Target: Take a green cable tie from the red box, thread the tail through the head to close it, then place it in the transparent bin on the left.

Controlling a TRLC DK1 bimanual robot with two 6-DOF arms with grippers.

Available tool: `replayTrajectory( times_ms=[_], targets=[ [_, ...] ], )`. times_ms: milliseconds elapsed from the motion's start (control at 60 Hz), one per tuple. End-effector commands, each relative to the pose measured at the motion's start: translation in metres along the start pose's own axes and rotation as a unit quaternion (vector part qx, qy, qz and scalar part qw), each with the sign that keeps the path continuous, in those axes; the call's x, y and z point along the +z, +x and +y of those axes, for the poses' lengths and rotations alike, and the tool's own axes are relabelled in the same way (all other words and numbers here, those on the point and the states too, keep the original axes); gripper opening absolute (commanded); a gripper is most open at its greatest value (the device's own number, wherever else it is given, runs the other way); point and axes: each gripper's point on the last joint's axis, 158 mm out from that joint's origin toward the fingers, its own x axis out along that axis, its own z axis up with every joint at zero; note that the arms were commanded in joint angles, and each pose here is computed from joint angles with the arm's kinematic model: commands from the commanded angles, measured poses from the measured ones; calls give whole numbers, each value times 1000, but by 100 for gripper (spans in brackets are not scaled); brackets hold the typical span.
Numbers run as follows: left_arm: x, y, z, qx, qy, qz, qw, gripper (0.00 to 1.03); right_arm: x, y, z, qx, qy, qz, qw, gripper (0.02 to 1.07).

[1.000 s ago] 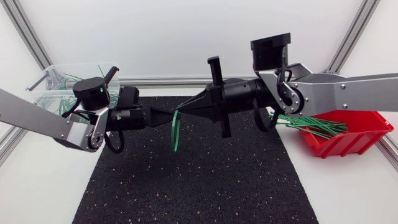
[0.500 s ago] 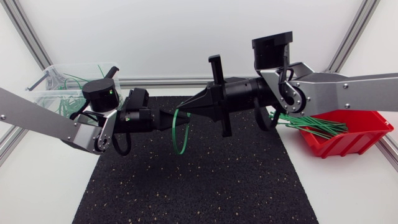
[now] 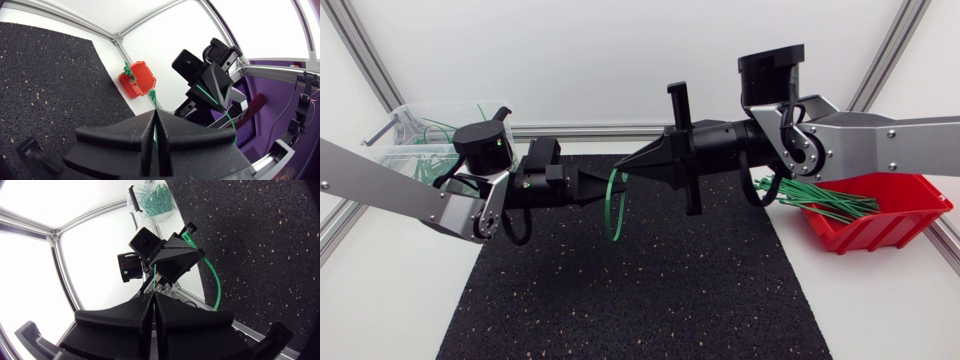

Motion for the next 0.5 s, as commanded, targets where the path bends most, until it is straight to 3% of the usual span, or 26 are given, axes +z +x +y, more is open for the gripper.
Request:
replayTrajectory(
  times_ms=[0, 317, 483],
  targets=[
    [11, 0, -7, -6, 4, -4, 1000, 3, 8, -8, 1, -1, 28, -10, 1000, 8],
    [10, -5, -10, -5, 51, -8, 999, 4, 10, -11, 4, -5, 38, -13, 999, 8],
    [9, 0, -5, -6, 31, -3, 1000, 4, 13, -12, 2, -5, 42, -16, 999, 8]
  ],
)
